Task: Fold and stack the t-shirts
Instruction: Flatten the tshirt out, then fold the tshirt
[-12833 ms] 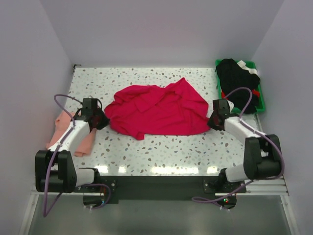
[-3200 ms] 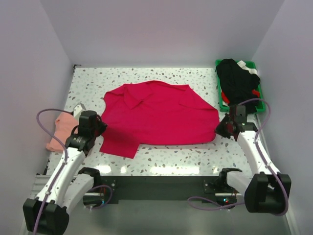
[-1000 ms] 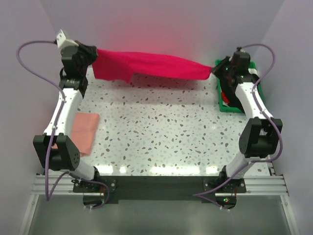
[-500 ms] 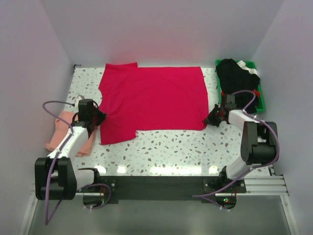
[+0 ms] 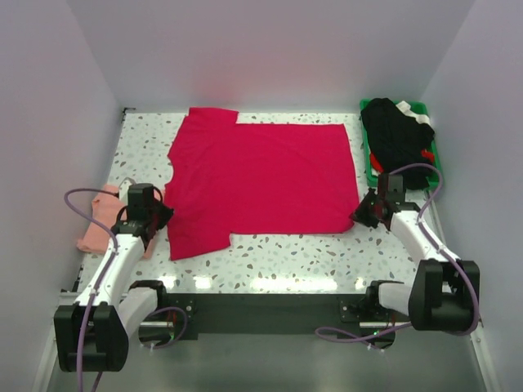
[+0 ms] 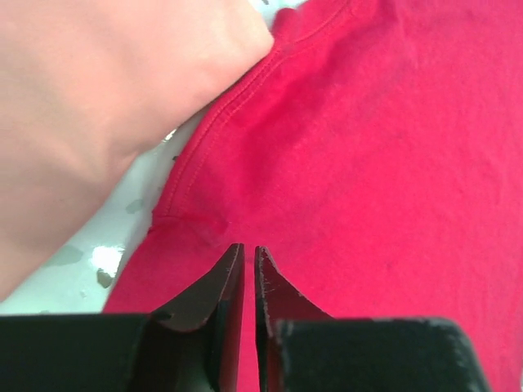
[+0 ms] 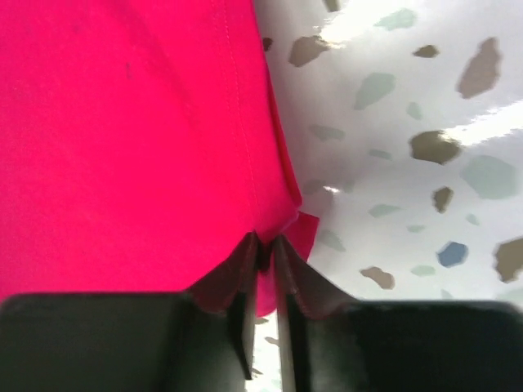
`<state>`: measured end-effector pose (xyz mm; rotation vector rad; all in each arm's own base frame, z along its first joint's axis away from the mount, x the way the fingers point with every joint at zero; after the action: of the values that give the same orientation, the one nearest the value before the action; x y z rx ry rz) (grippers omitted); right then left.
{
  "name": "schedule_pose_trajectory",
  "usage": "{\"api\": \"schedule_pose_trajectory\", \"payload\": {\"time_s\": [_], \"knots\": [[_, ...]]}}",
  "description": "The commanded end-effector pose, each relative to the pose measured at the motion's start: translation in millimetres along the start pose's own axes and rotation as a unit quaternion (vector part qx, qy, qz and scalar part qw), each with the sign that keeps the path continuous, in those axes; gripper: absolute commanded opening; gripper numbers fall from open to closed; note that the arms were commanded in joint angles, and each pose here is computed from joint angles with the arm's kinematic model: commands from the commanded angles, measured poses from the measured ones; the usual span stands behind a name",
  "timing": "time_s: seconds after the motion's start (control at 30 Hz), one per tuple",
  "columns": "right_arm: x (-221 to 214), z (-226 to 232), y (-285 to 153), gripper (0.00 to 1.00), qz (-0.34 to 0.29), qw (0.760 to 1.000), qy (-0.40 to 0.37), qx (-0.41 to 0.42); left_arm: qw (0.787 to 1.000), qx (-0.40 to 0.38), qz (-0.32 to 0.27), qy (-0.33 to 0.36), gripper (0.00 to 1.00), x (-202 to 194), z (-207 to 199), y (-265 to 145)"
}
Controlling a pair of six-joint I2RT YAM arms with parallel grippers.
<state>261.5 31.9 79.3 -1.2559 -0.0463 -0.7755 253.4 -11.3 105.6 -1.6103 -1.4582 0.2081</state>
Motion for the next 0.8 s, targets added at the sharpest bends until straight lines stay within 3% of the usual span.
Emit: {"api": "schedule_pose_trajectory", "payload": {"time_s": [0.0, 0.07, 0.1, 0.23, 0.37, 0.67, 0.77], "knots": [[6, -14, -12, 0.19, -0.016, 0.999, -0.016, -0.048, 1.000, 0.025, -0.015, -0.001, 0.16, 5, 9, -2], [5, -16, -16, 0.27, -0.015, 0.998, -0.021, -0.054, 0.999, 0.033, -0.013, 0.002, 0.24, 5, 12, -1], [7, -16, -18, 0.36, -0.018, 0.998, -0.021, -0.055, 0.999, 0.036, -0.011, 0.004, 0.26, 3, 13, 0], [5, -21, -26, 0.54, -0.027, 0.997, -0.018, -0.068, 0.999, 0.033, -0.009, 0.004, 0.52, 2, 15, -3], [-1, -30, -34, 0.53, -0.025, 0.995, -0.001, -0.098, 0.999, 0.046, -0.023, 0.000, 0.58, 5, 21, -10], [-19, -32, -28, 0.49, -0.016, 0.996, 0.030, -0.085, 0.993, 0.099, -0.054, -0.038, 0.61, 4, 50, -19], [-23, -32, -25, 0.48, -0.010, 0.996, 0.035, -0.080, 0.993, 0.097, -0.038, -0.054, 0.61, -7, 56, -13]]}}
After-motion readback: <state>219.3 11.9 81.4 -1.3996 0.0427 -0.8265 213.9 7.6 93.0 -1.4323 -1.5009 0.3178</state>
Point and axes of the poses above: each gripper's point midway between its finger pads, its own y axis out along the fingers, its own z axis along the line the jaws close on, x = y × z, the point moved 3 cm from there along -y, back along the fingers, and after that the axes turned 8 degrees about -y, right-handed, at the moved point
